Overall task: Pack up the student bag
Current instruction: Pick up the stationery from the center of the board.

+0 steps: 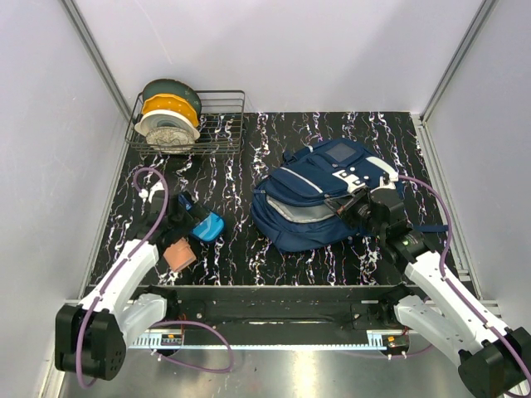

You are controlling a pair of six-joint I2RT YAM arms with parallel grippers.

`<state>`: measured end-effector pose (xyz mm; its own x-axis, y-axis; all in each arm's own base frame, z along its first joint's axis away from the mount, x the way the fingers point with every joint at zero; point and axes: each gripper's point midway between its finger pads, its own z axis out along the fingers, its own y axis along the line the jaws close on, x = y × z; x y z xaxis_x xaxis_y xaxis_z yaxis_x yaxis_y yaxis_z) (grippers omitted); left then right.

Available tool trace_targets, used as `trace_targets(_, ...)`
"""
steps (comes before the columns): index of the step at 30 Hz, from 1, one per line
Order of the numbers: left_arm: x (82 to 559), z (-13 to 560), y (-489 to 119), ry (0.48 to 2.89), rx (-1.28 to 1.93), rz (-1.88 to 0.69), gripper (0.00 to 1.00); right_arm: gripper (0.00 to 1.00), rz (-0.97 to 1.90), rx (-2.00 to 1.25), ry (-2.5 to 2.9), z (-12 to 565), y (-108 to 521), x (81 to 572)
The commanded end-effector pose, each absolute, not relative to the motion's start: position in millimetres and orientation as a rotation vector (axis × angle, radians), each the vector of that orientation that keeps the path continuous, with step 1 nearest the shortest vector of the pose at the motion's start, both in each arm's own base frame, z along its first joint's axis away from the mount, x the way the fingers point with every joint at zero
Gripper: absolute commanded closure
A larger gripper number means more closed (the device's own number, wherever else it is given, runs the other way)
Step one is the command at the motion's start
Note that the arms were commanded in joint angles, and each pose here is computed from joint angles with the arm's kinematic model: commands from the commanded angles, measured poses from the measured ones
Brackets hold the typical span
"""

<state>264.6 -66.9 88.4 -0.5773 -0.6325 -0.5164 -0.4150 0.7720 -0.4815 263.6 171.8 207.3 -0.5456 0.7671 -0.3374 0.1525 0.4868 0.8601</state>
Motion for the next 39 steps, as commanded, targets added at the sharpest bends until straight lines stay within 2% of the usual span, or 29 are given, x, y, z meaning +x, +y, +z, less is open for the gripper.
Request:
trace_targets(1,261.7,72.0,-55.2,2.269,-0.884,-0.352,0.01,1.0,1.169,0.679,1.838,256.3,180.1,272.9)
trace_targets(13,305.0,60.1,-50.9,2.158,-0.871,-0.346,0.01,1.0,1.169,0.688,1.851,251.2,181.3,274.6)
trace_targets(23,326.6,22.9,-62.2,2.187,-0.89,-0.395,0.01,1.0,1.176,0.687,1.848,253.2,182.5,275.6)
trace_targets(28,339.7,28.7,-66.0,2.179,-0.831,-0.41,0.02,1.0,1.176,0.69,1.852,251.8,182.6,275.2)
trace_targets(29,340.1,27.4,-67.9,2.187,-0.824,-0.416,0.05,1.0,1.172,0.691,1.85,252.1,181.7,275.8)
trace_targets(30,341.0,28.9,-69.0,2.186,-0.811,-0.425,0.2,1.0,1.171,0.691,1.854,251.3,182.1,275.6)
trace_targets(32,343.1,35.2,-74.3,2.171,-0.782,-0.468,0.34,1.0,1.168,0.689,1.85,253.6,181.4,275.5)
trace_targets(33,343.1,38.0,-75.2,2.165,-0.769,-0.474,0.46,1.0,1.165,0.692,1.848,254.0,180.4,275.8)
trace_targets(36,343.9,49.9,-75.2,2.148,-0.732,-0.476,0.63,1.0,1.161,0.693,1.844,255.2,179.7,276.0)
trace_targets(37,343.2,57.4,-74.5,2.137,-0.719,-0.478,0.72,1.0,1.159,0.692,1.846,254.7,179.7,276.2)
trace_targets(39,344.4,68.9,-75.3,2.124,-0.683,-0.481,0.78,1.0,1.158,0.693,1.847,254.5,179.9,276.7)
